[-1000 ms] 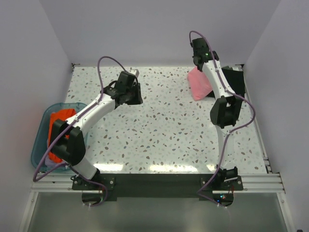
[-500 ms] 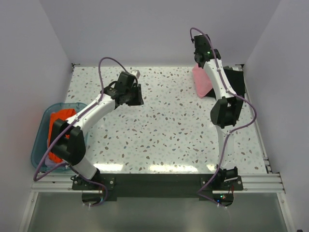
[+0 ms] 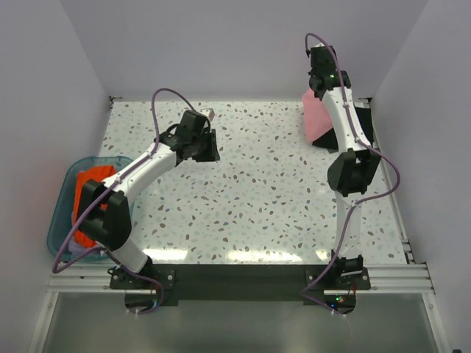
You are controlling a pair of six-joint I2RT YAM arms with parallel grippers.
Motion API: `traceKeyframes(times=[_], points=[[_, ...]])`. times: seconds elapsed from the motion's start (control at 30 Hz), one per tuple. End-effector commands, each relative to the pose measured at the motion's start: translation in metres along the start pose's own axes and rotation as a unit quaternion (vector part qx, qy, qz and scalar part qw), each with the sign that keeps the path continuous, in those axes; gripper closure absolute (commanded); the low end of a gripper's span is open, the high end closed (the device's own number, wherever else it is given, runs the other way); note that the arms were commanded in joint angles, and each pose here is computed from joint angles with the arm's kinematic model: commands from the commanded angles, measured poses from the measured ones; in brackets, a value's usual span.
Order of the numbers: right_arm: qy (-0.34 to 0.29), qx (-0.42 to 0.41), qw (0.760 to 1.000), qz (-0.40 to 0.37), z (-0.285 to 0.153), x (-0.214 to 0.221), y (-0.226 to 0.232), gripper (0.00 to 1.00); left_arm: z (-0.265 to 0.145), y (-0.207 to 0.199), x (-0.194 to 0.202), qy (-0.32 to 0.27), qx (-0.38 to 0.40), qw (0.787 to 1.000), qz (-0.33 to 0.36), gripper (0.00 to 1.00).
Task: Fold and stack the t-shirts
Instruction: Neatly place the folded tshirt to the corner, then reset both grippers
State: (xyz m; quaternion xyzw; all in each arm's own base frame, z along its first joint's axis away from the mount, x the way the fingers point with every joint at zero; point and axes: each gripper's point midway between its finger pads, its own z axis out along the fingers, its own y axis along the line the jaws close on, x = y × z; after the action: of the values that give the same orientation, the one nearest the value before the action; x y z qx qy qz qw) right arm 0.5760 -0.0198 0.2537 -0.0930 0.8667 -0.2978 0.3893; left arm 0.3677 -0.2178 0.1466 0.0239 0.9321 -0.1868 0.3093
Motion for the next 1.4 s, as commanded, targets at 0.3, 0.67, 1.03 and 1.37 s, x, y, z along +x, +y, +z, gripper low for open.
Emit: traceKeyframes(times=[0.3, 0.67, 1.03, 1.37], points=[[-0.063, 0.034, 0.993, 0.092, -0.030, -0.027, -0.067, 1.00, 0.006, 0.003, 0.000, -0.003, 0.009, 1.000, 0.009, 0.69], [0.060, 0.059, 0.984, 0.156, 0.049, 0.062, -0.073, 0.59, 0.014, 0.000, 0.009, 0.013, 0.018, 1.000, 0.004, 0.69], [0.080, -0.008, 0.948, 0.307, 0.040, 0.078, -0.058, 0.01, 0.007, -0.009, 0.004, 0.002, 0.036, 0.999, 0.000, 0.66], [-0.010, -0.122, 0.937, 0.328, -0.074, 0.043, 0.023, 0.01, -0.011, -0.008, -0.003, -0.024, 0.023, 0.999, -0.006, 0.64]])
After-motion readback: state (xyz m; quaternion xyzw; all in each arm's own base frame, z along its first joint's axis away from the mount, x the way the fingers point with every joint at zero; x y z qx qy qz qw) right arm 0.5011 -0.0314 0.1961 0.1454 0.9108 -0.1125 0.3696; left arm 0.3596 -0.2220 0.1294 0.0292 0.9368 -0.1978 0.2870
